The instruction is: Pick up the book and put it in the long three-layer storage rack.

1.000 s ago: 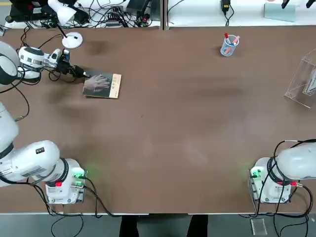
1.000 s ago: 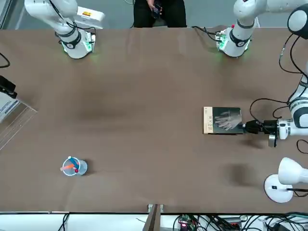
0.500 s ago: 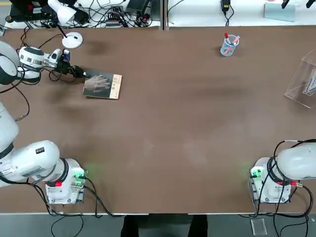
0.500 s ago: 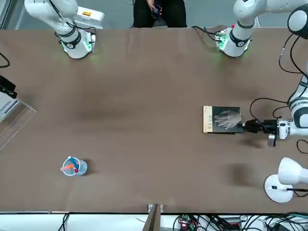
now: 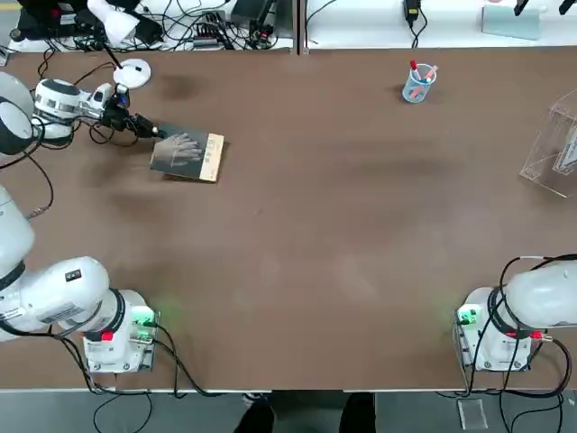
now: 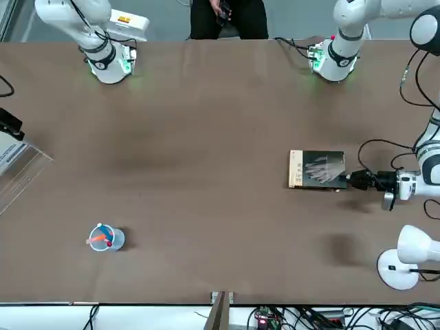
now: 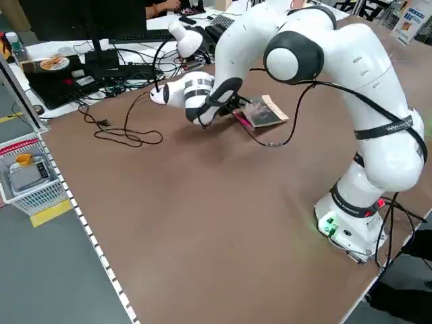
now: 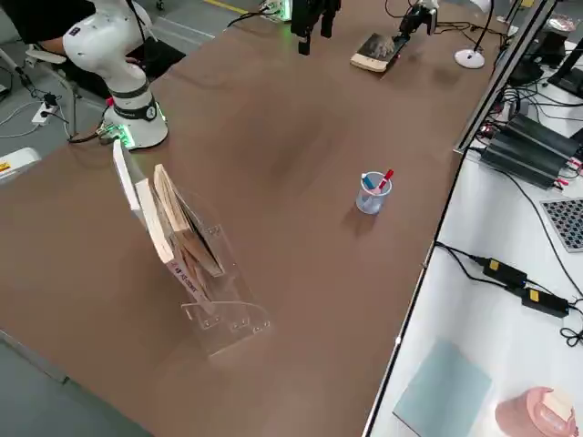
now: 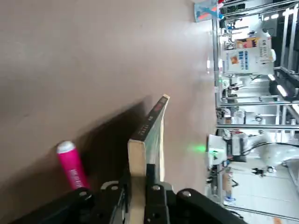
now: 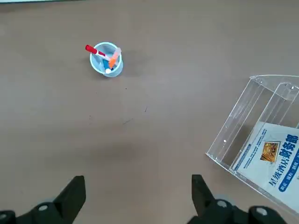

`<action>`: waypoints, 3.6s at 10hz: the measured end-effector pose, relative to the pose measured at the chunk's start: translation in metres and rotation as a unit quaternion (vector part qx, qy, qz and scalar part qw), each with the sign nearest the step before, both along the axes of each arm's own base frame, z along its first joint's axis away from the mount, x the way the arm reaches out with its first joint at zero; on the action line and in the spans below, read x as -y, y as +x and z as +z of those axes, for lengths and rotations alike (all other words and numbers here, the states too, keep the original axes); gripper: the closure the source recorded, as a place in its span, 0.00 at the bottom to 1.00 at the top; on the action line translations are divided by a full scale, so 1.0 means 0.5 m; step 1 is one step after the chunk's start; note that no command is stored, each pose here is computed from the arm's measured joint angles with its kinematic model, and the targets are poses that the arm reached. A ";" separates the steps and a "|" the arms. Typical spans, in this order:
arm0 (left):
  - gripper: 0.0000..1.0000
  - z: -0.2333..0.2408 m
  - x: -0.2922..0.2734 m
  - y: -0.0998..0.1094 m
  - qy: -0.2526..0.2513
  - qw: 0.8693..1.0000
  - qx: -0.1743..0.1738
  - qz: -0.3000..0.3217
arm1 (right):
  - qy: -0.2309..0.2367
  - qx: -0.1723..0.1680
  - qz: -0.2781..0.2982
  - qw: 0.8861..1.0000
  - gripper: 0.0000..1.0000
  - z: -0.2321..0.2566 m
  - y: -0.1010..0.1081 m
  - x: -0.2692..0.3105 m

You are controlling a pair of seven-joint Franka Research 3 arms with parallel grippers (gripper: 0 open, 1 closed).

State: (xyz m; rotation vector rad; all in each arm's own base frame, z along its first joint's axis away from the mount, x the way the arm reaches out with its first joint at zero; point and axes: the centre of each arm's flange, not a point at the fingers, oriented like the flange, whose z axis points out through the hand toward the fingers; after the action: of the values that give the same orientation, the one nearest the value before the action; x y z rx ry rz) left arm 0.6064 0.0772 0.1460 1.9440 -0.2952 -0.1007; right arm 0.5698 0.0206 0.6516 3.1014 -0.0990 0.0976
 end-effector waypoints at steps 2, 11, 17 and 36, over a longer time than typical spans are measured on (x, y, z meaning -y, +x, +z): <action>1.00 0.032 0.011 0.014 -0.013 1.000 -0.027 -0.007 | 0.000 0.000 0.000 1.000 0.00 0.000 0.000 0.000; 1.00 0.224 0.190 0.105 -0.074 0.992 -0.104 0.012 | 0.000 0.000 0.000 1.000 0.00 0.000 0.000 0.000; 1.00 0.337 0.344 0.140 -0.107 0.983 -0.147 0.011 | 0.028 -0.014 0.002 1.000 0.00 -0.005 -0.006 -0.013; 1.00 0.445 0.763 0.099 -0.114 0.981 -0.149 0.042 | 0.341 -0.110 0.004 0.934 0.00 -0.116 -0.017 -0.035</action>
State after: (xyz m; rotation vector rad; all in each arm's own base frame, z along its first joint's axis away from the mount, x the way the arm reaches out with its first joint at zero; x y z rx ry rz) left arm 0.6560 -0.3041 0.3684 1.6837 -0.0237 -0.2887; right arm 0.5611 0.0383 0.5934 3.7725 -0.1381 -0.3651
